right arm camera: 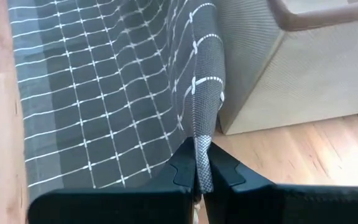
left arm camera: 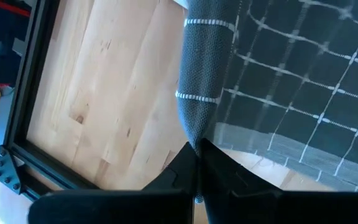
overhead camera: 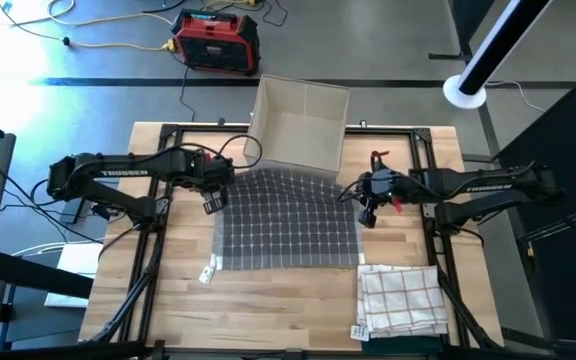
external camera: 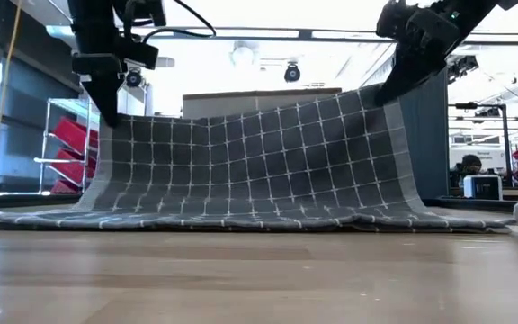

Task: Fold towel
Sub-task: Fold the gray patterned towel

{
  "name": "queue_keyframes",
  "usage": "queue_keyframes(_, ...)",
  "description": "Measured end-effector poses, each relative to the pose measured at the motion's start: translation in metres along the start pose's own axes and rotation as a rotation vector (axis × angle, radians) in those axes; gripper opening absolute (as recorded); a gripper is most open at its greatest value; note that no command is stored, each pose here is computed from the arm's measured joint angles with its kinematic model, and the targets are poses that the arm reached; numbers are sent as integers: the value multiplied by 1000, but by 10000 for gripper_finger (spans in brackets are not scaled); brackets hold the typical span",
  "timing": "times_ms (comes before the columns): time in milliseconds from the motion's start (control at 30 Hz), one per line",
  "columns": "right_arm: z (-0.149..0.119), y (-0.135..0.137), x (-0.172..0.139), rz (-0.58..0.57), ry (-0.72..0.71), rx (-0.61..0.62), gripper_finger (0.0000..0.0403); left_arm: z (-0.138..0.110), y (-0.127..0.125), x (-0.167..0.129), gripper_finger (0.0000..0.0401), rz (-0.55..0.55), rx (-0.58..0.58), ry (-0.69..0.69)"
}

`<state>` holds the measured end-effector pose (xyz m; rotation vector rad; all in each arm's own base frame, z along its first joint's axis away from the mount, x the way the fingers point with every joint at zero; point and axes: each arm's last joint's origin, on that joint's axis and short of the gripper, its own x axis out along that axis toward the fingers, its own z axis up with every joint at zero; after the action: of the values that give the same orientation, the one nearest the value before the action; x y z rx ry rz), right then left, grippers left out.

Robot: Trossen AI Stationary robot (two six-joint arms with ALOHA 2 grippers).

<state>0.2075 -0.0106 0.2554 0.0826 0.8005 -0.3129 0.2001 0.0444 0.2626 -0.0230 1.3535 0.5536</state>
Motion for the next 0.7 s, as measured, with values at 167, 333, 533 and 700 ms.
queue_keyframes(167, 0, 0, 0, -2, -1, 18, 0, 0, 0, 0, 0, -2, 0, 0)
queue_keyframes(333, 4, 0, -3, 9, -10, 24, 0, 2, 0, -4, 0, -39, -3, -1)
queue_keyframes(533, 36, -3, -36, -21, -120, -34, 0, 12, 6, -34, 0, -36, 28, -103)
queue_keyframes(700, 48, -9, -56, -119, -108, -133, 0, 16, 15, -52, 0, 57, 95, -168)
